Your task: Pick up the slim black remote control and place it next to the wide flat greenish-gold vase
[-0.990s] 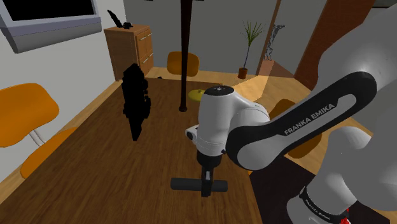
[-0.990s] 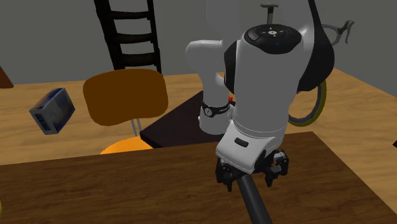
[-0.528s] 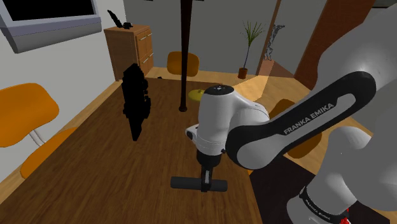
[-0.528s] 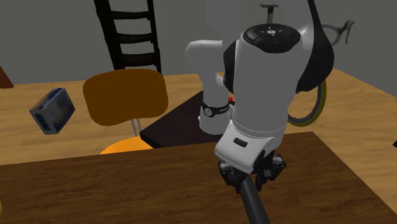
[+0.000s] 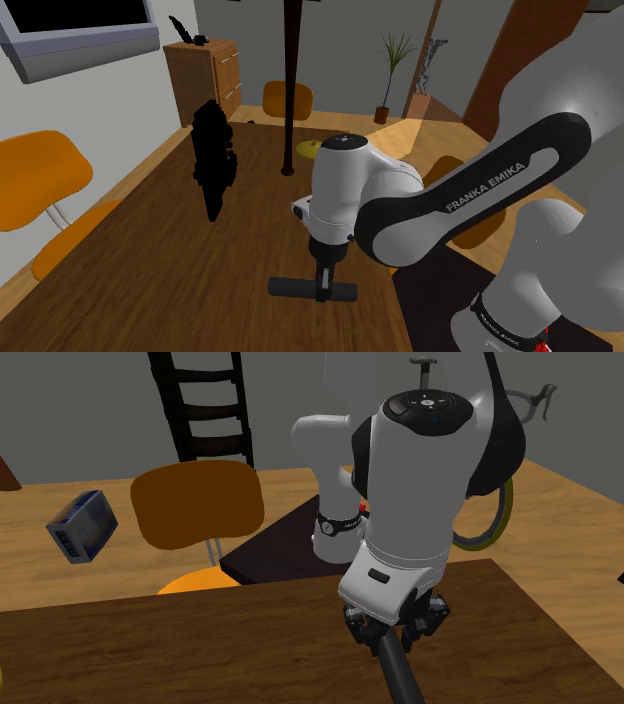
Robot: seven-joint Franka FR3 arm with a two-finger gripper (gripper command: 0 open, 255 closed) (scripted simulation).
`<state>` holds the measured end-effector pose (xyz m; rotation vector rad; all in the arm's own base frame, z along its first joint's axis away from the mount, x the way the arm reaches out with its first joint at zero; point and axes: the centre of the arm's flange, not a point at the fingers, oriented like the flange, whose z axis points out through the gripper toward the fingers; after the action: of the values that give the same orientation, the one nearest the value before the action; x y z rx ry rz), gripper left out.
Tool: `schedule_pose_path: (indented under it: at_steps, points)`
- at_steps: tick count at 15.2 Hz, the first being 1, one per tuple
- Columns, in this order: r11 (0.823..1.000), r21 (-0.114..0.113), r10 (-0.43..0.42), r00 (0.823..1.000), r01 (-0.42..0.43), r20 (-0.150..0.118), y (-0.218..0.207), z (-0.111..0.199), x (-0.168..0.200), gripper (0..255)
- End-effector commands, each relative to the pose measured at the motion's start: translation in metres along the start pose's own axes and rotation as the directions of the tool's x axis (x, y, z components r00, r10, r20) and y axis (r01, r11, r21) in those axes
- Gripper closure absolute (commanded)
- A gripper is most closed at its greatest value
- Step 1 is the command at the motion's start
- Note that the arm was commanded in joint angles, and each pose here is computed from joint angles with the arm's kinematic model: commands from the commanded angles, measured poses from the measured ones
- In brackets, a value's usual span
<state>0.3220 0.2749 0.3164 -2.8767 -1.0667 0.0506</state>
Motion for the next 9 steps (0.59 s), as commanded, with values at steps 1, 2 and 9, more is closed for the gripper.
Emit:
schedule_pose_path:
  at_steps: [1, 2, 9]
  points:
    - [1.0, 0.001, -0.001, 1.0, 0.001, 0.005, -0.001, -0.003, -0.001, 255]
    - [1.0, 0.001, -0.001, 1.0, 0.001, 0.005, -0.002, -0.009, -0.001, 255]
    - [1.0, 0.001, -0.001, 1.0, 0.001, 0.005, -0.005, -0.046, -0.001, 255]
